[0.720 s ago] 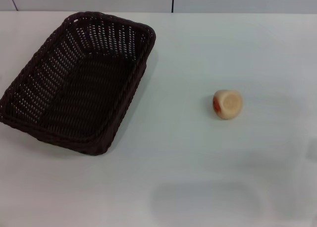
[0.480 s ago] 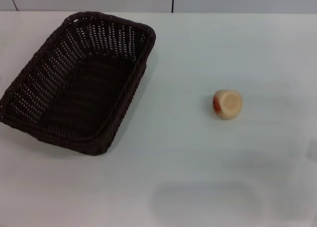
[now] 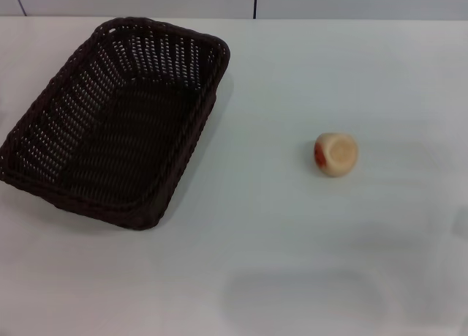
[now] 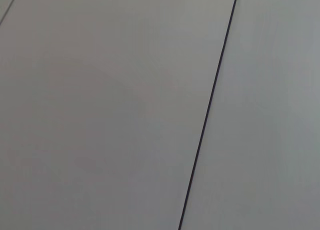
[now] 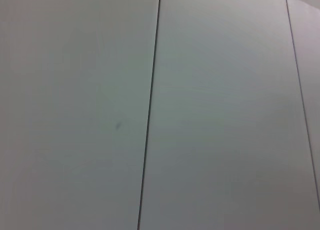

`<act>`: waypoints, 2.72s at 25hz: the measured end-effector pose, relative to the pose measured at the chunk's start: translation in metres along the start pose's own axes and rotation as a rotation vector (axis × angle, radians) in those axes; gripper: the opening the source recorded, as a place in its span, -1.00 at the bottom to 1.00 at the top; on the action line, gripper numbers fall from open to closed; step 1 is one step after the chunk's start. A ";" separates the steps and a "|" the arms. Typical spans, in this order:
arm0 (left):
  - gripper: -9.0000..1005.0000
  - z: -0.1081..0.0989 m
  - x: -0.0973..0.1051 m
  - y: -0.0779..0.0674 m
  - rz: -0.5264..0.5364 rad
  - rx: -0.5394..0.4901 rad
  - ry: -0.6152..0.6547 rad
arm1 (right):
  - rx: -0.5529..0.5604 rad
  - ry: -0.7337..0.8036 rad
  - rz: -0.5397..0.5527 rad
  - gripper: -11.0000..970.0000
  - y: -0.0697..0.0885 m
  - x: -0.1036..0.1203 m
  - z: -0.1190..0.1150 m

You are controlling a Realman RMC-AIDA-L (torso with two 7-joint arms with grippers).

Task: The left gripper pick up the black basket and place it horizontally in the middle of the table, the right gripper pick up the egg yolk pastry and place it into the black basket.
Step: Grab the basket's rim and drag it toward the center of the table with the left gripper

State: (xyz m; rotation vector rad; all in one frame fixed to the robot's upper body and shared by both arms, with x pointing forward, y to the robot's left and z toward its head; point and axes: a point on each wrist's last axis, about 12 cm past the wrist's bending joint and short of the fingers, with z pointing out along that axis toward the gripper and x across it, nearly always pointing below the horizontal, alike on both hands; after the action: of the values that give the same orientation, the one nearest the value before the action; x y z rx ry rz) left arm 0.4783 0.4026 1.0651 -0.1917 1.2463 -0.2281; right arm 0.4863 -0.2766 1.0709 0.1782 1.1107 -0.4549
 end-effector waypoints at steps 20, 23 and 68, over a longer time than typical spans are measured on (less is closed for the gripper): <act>0.58 0.047 -0.040 0.005 -0.365 0.168 0.199 | 0.000 0.000 -0.001 0.05 0.000 0.000 0.000; 0.58 0.062 -0.051 0.001 -0.373 0.219 0.292 | 0.000 0.000 -0.002 0.04 0.000 0.000 0.000; 0.53 0.145 -0.036 -0.093 0.289 0.254 1.215 | 0.014 0.007 0.005 0.02 -0.001 0.000 -0.003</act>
State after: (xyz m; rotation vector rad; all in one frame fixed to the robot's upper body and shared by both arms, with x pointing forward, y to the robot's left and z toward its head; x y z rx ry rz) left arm 0.5997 0.3258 1.1673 0.4217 2.3991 -0.2521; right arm 0.4832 -0.2761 1.0697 0.1948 1.1142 -0.4579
